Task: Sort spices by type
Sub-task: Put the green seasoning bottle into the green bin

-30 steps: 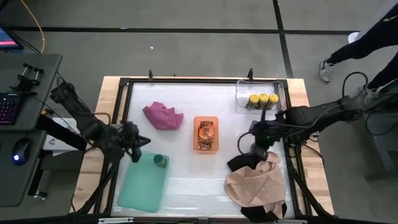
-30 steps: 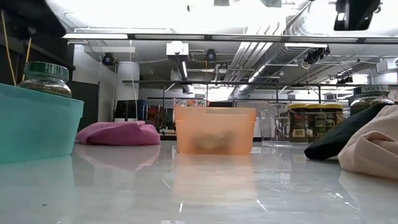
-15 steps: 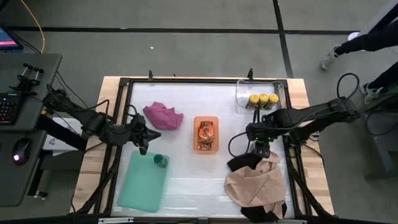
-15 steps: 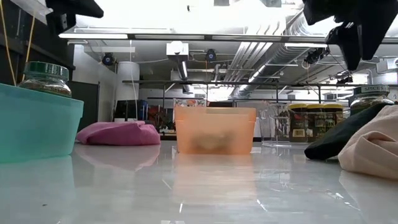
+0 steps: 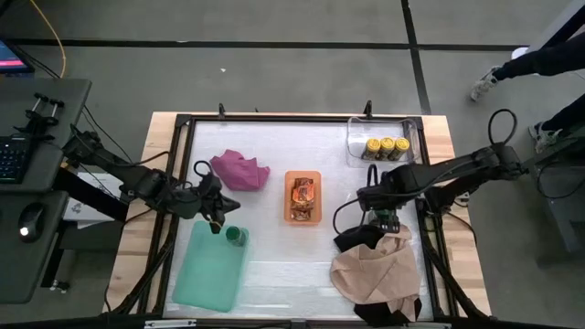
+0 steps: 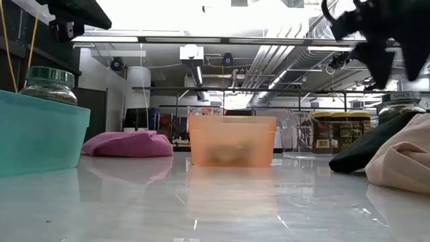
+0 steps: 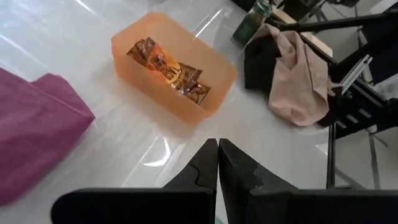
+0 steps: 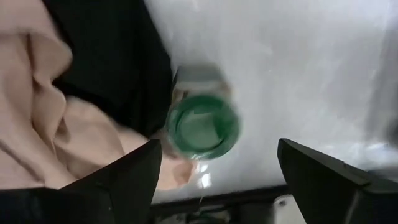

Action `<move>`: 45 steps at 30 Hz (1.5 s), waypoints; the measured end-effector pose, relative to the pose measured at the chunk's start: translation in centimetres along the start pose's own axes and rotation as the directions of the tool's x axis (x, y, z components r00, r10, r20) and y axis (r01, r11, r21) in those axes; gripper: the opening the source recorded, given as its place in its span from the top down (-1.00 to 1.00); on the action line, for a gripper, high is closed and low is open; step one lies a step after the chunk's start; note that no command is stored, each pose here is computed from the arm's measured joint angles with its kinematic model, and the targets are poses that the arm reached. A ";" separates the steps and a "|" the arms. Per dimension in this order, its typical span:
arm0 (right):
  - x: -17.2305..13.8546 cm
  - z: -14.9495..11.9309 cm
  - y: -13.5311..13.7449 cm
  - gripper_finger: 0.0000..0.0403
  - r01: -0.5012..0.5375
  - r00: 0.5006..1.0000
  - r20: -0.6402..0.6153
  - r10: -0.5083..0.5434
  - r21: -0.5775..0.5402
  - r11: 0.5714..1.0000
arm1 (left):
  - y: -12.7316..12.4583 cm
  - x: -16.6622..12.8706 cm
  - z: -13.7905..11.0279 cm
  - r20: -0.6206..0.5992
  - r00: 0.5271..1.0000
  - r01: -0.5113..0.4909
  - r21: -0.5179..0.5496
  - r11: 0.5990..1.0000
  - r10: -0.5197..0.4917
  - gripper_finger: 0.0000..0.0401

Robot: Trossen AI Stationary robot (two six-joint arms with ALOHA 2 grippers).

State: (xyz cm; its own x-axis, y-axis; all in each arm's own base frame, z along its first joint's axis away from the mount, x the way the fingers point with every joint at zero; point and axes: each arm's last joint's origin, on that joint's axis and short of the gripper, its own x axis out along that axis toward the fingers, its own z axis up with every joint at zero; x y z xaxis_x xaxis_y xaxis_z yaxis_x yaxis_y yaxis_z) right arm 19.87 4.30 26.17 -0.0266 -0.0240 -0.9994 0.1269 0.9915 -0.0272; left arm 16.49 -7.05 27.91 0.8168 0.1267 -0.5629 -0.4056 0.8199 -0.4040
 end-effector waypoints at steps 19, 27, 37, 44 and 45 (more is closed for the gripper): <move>6.0 -0.4 0.0 -0.47 -0.017 1.000 0.012 0.017 0.054 0.998 | -0.4 0.1 0.3 0.028 0.999 0.036 -0.024 0.999 -0.035 1.00; 5.8 0.3 0.1 0.04 0.003 0.996 0.092 -0.011 0.088 0.996 | -0.4 0.0 0.7 0.146 0.989 -0.036 0.006 0.999 0.035 1.00; -4.9 3.9 0.3 0.04 0.015 0.885 0.461 -0.069 0.121 0.993 | -1.3 -0.2 1.7 0.244 0.969 -0.049 0.305 0.951 -0.029 0.72; -9.8 8.6 1.1 0.04 -0.035 0.720 0.690 -0.077 0.147 0.989 | -1.2 -0.2 0.3 0.034 0.993 0.094 0.326 0.941 -0.111 0.19; -9.9 9.6 1.6 0.04 -0.041 0.707 0.704 -0.059 0.124 0.991 | -1.2 -0.3 -0.1 -0.029 0.990 0.143 0.315 0.938 -0.141 0.12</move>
State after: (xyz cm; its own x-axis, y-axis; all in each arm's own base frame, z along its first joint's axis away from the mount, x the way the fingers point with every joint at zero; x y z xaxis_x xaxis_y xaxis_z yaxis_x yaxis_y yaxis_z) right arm 29.81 4.88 35.78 0.6722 -0.1657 -0.7216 0.2502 0.9681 0.0108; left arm 16.72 -8.14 28.50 0.8534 -0.0061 -0.5212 -0.1348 0.9633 -0.2320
